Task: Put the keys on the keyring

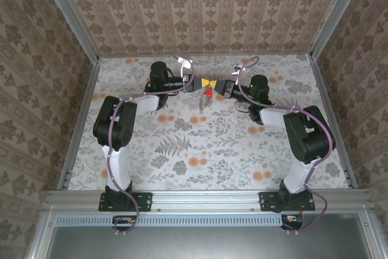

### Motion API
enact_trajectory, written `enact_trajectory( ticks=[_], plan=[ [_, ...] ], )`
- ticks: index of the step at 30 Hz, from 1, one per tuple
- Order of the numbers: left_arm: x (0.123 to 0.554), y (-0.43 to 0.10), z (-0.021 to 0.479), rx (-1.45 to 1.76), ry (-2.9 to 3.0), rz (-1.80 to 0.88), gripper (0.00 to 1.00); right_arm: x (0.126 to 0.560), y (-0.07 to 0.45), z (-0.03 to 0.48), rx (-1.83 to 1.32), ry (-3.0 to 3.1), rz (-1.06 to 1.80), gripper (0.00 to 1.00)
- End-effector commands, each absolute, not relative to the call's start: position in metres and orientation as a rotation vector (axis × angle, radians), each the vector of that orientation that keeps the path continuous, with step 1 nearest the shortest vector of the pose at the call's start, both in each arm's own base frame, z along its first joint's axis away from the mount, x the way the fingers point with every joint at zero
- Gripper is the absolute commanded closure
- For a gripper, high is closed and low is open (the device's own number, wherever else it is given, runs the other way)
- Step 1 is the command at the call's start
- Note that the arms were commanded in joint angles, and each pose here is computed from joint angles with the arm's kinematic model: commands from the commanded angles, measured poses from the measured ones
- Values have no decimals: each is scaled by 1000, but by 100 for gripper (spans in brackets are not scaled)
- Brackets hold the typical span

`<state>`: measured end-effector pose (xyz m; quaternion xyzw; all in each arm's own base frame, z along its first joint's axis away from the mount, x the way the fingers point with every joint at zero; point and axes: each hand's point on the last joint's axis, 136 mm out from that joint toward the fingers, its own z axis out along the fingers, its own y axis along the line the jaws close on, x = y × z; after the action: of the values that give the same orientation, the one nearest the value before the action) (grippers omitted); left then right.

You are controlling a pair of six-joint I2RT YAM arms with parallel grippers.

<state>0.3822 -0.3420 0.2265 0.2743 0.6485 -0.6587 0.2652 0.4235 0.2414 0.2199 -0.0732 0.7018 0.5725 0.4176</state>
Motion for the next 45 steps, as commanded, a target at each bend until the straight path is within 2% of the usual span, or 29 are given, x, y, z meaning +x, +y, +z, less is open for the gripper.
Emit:
enact_trajectory(
  ticks=[1,5,14,25,45],
  plan=[
    [388,-323,249,756,1682,-1733,72,419,233,223,-279,1770,1398,100],
    [389,-312,251,765,1700,-1697,68,414,231,218,-366,1816,1383,100],
    [369,-320,226,936,1871,-1567,66,388,240,219,-628,1907,1400,100],
    [350,-333,222,1058,1871,-1626,66,370,241,222,-779,1974,1369,100],
    [340,-347,216,1118,1851,-1694,67,377,243,206,-773,2014,1375,100]
  ],
)
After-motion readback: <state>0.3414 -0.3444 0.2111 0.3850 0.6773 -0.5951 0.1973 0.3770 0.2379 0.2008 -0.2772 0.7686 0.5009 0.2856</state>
